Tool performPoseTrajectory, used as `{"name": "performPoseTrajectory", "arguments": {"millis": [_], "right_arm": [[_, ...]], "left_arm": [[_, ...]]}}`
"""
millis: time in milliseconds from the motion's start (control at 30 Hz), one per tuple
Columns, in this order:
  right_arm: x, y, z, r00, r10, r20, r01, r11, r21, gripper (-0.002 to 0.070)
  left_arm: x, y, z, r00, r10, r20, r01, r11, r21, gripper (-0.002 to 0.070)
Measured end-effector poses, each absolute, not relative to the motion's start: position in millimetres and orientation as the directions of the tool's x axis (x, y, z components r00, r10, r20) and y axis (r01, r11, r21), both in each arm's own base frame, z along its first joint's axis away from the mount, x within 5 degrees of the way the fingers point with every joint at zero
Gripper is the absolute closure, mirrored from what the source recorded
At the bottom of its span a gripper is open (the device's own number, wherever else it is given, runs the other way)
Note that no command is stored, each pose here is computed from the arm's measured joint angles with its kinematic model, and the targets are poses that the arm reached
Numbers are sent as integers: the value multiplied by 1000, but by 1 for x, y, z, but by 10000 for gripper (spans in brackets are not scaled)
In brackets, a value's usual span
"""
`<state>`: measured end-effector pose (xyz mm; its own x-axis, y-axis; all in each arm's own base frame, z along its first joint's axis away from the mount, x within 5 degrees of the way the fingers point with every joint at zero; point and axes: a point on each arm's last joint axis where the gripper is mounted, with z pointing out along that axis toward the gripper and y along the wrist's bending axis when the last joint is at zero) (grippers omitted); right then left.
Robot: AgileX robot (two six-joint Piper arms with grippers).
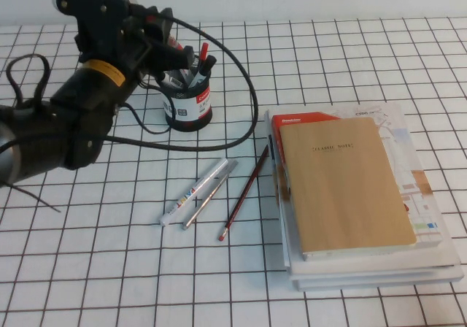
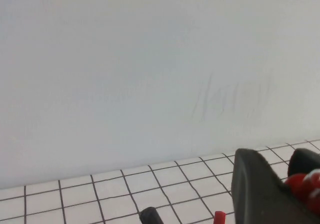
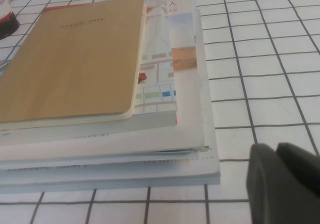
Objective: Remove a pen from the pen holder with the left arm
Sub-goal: 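Take a marker out of the pen holder and lay it on the table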
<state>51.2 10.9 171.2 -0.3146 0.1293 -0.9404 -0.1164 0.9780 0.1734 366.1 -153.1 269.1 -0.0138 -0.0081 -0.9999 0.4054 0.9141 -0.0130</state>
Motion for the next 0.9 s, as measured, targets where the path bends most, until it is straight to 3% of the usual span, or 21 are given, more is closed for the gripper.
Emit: {"name": "performPoseTrajectory", "arguments": {"millis": [167, 400, 667, 900], "right_arm": [[51, 11, 171, -315, 129, -940, -116, 978, 173, 691], [51, 11, 171, -315, 129, -940, -116, 978, 173, 691], [51, 11, 171, -315, 129, -940, -116, 978, 173, 691], [51, 11, 171, -315, 129, -940, -116, 978, 173, 691]], "left_arm": [[348, -146, 297, -69, 58, -996, 414, 910, 25, 571], [323, -132, 320, -285, 164, -944, 391, 919, 42, 571], [314, -124, 348, -586, 272, -763, 362, 931, 53, 571], [313, -133, 359, -723, 366, -586, 451, 892, 1, 571]]}}
